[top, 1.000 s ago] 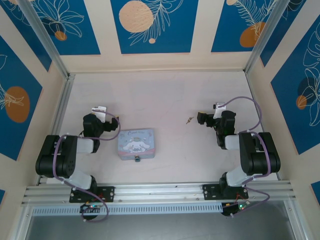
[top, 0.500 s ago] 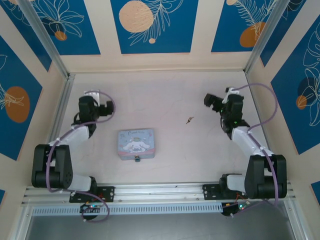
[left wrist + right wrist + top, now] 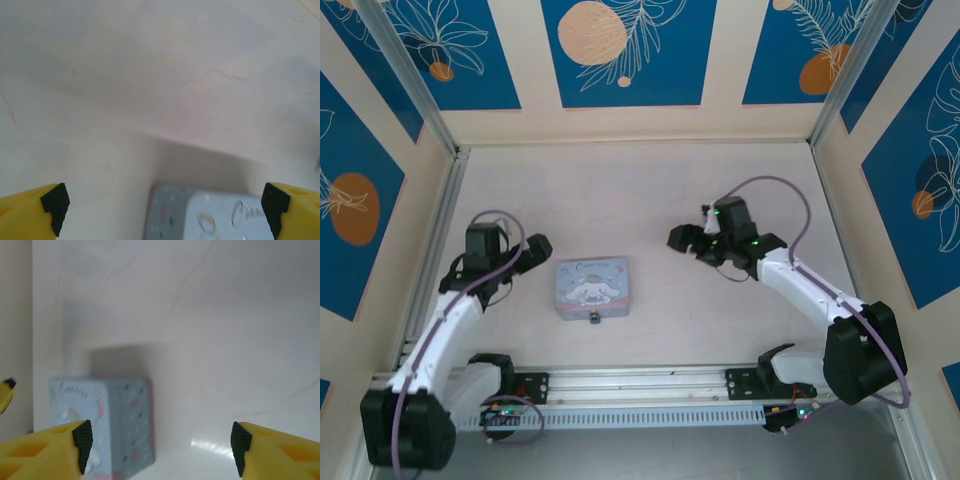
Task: Unlock a padlock with a key
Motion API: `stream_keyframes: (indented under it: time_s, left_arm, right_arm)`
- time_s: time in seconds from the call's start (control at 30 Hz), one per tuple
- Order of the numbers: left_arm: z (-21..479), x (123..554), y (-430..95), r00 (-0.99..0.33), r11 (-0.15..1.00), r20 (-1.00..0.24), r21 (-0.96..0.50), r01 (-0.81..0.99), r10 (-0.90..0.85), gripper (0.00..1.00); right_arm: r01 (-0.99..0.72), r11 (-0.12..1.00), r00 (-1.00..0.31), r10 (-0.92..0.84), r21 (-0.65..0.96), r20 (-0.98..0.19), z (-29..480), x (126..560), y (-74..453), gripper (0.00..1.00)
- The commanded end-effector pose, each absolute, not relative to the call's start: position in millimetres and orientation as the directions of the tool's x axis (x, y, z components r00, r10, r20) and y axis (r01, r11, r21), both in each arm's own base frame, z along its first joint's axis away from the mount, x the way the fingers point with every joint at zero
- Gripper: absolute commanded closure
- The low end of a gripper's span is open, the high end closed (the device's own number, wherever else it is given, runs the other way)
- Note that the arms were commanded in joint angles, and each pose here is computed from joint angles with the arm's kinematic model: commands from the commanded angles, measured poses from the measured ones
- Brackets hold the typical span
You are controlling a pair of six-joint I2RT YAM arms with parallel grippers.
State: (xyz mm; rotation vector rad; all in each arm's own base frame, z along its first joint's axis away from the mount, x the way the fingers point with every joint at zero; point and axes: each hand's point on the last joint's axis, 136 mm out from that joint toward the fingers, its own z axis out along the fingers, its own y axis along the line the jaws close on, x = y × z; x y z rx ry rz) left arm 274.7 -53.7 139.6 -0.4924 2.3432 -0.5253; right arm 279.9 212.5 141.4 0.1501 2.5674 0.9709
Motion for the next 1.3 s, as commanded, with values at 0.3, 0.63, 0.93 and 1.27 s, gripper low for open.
stream_keyframes:
  time_s: [0.3, 0.63, 0.93, 1.27]
  left_arm:
    - [110, 232, -98, -0.789, 0.789, -0.387, -0.584, -0.190, -0.477, 0.00]
    - [97, 248, -136, -0.830, 0.823, -0.400, -0.556, -0.118, -0.389, 0.00]
    - [104, 280, -165, -0.828, 0.807, -0.412, -0.585, -0.080, -0.381, 0.00]
    - [108, 332, -213, -0.830, 0.798, -0.432, -0.602, -0.025, -0.352, 0.00]
  right_arm:
    - [-0.009, 0.761, -0.985, 0.105, 0.649, -0.138, 99, 224, 299, 0.40]
    - [0.000, 0.749, -0.991, 0.091, 0.663, -0.103, 90, 228, 326, 0.53]
    - [0.065, 0.719, -0.981, 0.174, 0.692, -0.089, 96, 264, 324, 0.73]
    - [0.164, 0.705, -0.949, 0.303, 0.690, -0.085, 97, 323, 298, 0.74]
